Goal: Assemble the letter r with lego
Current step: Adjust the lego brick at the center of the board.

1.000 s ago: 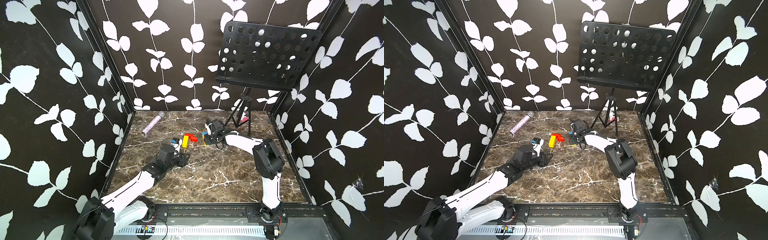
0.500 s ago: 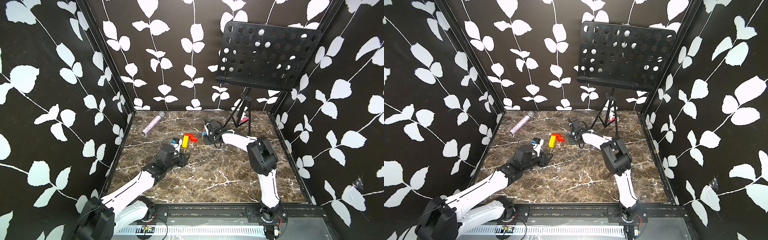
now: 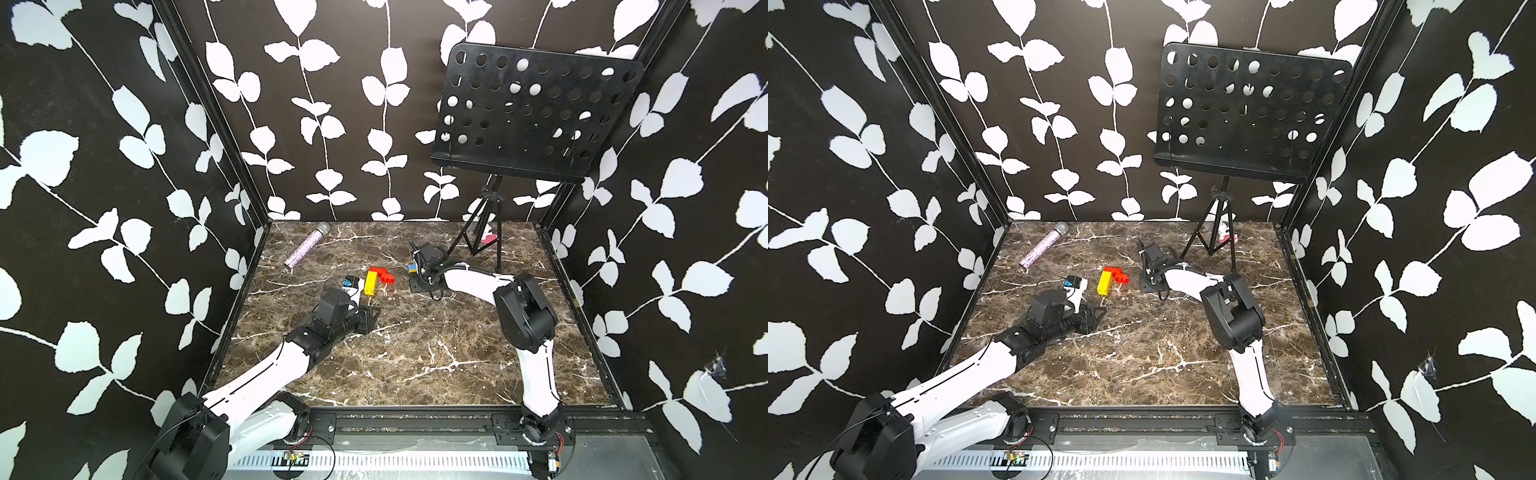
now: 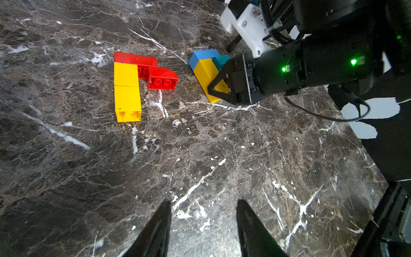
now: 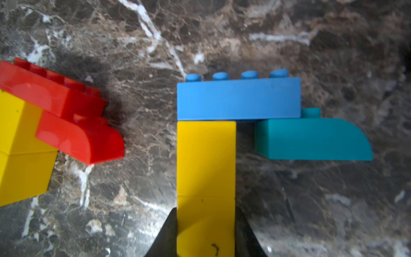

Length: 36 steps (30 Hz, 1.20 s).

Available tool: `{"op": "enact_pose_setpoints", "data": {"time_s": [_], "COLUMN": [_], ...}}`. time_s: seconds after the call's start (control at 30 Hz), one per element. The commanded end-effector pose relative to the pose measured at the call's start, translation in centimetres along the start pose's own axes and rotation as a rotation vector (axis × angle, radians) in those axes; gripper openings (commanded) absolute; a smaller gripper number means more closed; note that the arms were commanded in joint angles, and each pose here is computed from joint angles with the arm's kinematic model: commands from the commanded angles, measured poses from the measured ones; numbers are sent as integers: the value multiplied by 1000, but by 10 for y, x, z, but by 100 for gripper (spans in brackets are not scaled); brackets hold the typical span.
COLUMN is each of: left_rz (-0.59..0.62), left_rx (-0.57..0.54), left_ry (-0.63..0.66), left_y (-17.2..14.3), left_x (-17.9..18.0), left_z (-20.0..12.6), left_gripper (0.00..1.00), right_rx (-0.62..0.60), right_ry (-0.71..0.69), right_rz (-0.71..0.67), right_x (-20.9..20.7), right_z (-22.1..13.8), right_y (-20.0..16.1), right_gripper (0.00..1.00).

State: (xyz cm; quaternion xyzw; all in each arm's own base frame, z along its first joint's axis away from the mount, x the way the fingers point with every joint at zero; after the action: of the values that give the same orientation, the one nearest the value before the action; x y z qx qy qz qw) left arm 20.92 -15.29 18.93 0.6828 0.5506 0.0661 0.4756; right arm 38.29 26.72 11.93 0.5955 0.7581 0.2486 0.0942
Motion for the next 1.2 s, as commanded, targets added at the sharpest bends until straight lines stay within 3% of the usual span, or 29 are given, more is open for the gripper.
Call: {"op": "enact_pose_setpoints", "data": {"time_s": [0.0,0.17,0.7,1.0,1.17], "left_rz": [-5,-8,-3,3,47], "left_rx": [-5,-4,5,-12,-58], "left_ry": [-10,-11,0,12,53], "left_y": [-2,-3,-3,2,21], "left_x": [0,1,1,0,-6], "left_z": [1,2,2,0,-10], "left_gripper": [50,50,50,50,53], "right_rx": [-4,15,57,21,-25], "right_ry": [-29,-43,-129,-121,-82], "right_rz": [77,142,111,94,93], "right_x": [11,20,20,18,21], "right_z": [-20,-26,-6,-21,-42], "right_y": [-10,-23,-26,-26,-17], "right_gripper": [17,19,23,46,50]}}
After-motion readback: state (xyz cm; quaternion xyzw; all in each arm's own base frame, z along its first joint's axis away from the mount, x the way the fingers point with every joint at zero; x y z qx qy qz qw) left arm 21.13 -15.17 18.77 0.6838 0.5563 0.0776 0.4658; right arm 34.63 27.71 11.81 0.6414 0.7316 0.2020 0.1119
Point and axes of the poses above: each gripper's point midway between its finger pads, its own z axis out along the fingers, its own x axis along the line the jaws close on, y = z × x, the point moved 9 cm from there along -z, back along the fingers, and after that the axes turned 3 degrees about -z, right-handed, at the moved point
